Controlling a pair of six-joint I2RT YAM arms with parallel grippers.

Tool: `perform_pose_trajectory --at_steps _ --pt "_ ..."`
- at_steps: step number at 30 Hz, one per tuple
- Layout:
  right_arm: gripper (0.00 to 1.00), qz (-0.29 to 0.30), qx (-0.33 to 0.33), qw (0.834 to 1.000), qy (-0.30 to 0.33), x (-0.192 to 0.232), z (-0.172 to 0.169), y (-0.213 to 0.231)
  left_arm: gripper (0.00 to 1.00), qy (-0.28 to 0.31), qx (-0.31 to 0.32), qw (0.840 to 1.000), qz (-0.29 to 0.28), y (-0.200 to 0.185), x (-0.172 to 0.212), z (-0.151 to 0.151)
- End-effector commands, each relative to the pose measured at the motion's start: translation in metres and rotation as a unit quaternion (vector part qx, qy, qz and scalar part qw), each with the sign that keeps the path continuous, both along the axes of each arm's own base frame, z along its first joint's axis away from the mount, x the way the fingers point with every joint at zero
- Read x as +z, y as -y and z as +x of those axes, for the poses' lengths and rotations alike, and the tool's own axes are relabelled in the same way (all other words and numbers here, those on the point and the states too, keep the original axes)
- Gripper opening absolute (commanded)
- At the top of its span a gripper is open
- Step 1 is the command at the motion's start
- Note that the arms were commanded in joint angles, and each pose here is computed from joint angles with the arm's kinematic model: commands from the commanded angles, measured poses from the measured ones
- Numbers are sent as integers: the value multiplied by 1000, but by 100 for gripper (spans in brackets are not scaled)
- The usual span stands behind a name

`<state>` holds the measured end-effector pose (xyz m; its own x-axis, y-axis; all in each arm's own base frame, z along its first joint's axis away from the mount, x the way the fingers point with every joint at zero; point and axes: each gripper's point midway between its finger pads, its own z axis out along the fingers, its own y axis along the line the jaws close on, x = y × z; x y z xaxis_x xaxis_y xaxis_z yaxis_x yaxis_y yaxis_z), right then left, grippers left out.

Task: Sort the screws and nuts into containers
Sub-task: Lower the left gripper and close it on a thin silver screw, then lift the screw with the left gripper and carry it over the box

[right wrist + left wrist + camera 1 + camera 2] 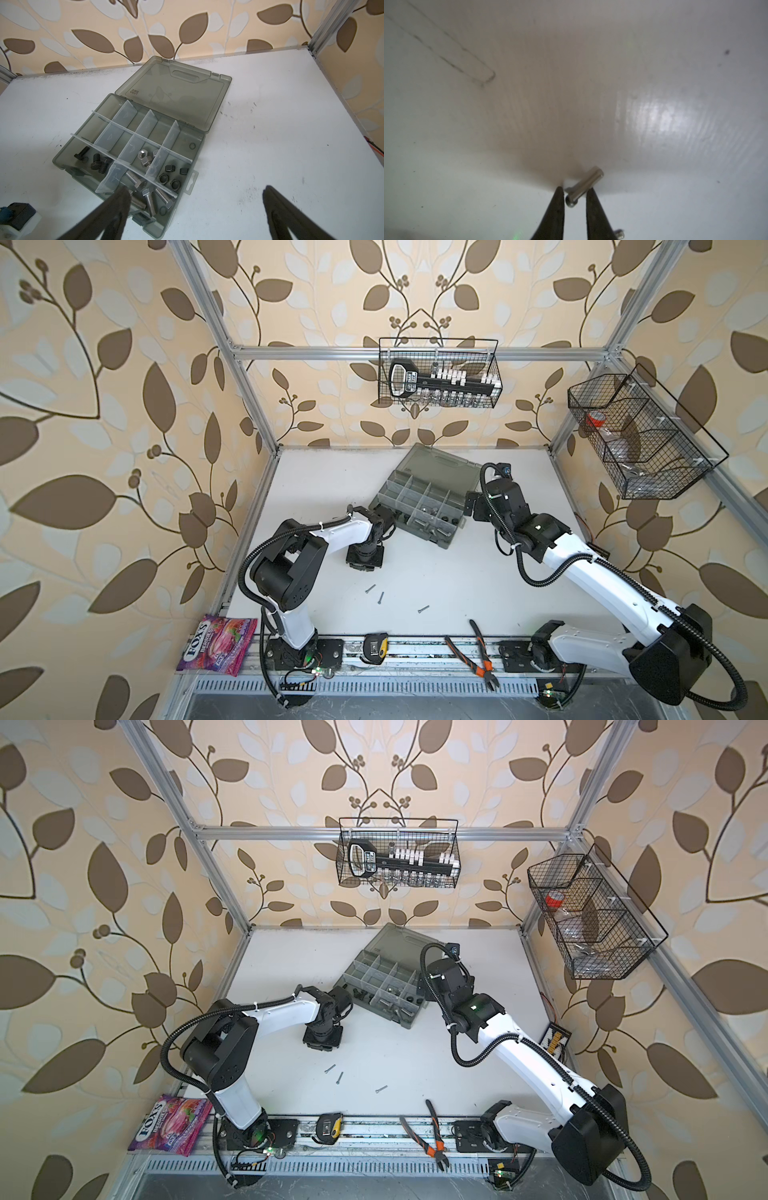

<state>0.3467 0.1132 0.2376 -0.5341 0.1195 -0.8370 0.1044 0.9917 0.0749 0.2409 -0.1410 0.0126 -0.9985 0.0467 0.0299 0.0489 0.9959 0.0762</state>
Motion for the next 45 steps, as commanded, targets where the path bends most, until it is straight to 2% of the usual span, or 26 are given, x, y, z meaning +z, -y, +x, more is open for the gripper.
perform_pose_trajectory --at_steps 1,11,22,33,40,45 --pt "100 -1 -10 1000 2 6 2 3 20 -12 -6 1000 1 0 -30 2" --pt "100 0 -11 1000 2 5 0 4 18 -26 -12 1000 -4 5 -38 2" --pt "100 5 -8 1000 0 2 -1 3 0 -26 -5 1000 -15 10 -37 3" --pt "100 9 -9 1000 4 4 -2 3 0 23 5 999 -39 16 -8 14" --pt "100 12 -7 1000 7 7 -2 3 0 20 5 999 -36 17 -11 17" --pt "100 12 -10 1000 11 9 -4 5 0 40 5 998 -42 20 4 24"
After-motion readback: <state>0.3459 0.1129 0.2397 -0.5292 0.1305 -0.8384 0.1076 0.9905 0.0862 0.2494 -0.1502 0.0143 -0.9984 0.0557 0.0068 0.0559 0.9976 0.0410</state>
